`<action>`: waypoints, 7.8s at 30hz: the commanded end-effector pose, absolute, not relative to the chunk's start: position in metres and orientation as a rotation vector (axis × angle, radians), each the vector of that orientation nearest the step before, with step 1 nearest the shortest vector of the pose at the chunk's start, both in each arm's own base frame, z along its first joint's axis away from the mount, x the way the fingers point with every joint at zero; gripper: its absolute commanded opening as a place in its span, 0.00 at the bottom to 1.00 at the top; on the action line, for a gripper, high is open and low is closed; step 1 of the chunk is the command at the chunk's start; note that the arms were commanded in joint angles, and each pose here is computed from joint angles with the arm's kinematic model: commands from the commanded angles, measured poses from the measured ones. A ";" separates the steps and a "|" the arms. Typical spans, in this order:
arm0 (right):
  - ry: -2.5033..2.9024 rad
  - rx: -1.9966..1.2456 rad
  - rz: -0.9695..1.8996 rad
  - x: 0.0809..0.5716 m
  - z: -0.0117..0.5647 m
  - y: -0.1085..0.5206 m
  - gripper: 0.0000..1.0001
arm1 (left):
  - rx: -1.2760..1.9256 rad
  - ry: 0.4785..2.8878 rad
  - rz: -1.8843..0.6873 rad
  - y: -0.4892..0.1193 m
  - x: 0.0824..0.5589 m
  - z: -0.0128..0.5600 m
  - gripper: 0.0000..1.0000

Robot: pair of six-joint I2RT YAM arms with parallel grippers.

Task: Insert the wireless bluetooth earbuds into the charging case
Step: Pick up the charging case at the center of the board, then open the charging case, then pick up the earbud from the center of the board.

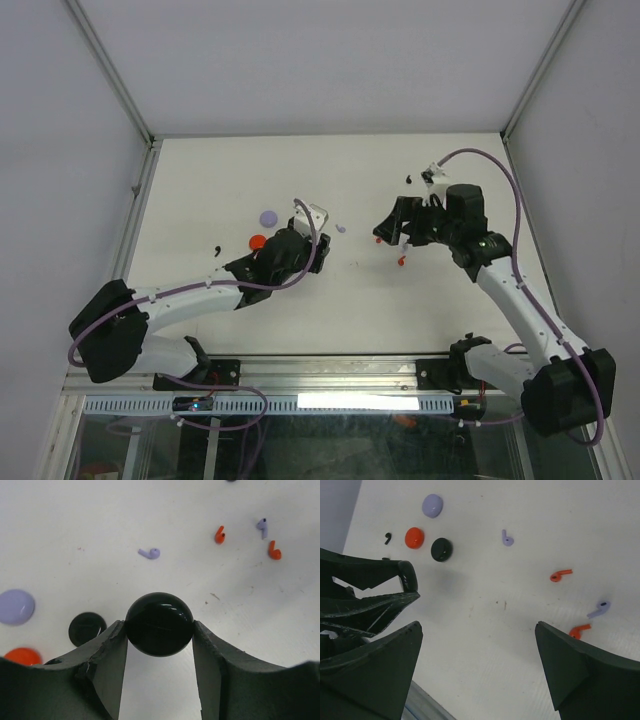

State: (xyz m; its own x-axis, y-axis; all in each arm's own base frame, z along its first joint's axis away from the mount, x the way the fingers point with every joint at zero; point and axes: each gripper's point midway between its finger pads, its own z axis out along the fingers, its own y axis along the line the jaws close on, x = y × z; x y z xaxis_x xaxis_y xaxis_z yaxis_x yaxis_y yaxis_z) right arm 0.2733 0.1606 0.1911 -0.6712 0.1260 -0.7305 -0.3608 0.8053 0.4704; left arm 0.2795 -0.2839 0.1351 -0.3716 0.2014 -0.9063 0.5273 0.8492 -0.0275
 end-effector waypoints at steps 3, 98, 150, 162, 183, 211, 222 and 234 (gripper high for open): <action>2.037 -0.360 0.989 0.277 0.247 0.211 0.98 | 0.583 1.588 -0.484 -0.306 0.281 0.211 0.38; 1.550 -1.322 1.154 0.175 0.281 0.307 0.21 | 1.052 1.170 -1.384 -0.297 0.152 0.273 0.00; 1.964 -0.593 0.508 0.326 0.260 0.230 0.91 | 0.618 1.184 -0.943 -0.250 0.212 0.237 0.00; 2.149 -0.117 0.185 0.424 0.198 0.125 0.98 | 0.484 1.324 -0.853 -0.242 0.243 0.213 0.00; 2.444 -0.130 0.123 0.465 0.084 0.088 0.72 | 0.631 1.363 -0.879 -0.263 0.243 0.194 0.00; 2.603 -0.222 -0.018 0.450 0.028 0.083 0.43 | 0.708 1.387 -0.905 -0.272 0.238 0.184 0.00; 2.612 -0.199 -0.031 0.442 0.030 0.080 0.35 | 0.709 1.386 -0.920 -0.273 0.237 0.183 0.00; 2.645 -0.188 -0.030 0.427 0.028 0.078 0.39 | 0.714 1.371 -0.955 -0.275 0.231 0.186 0.00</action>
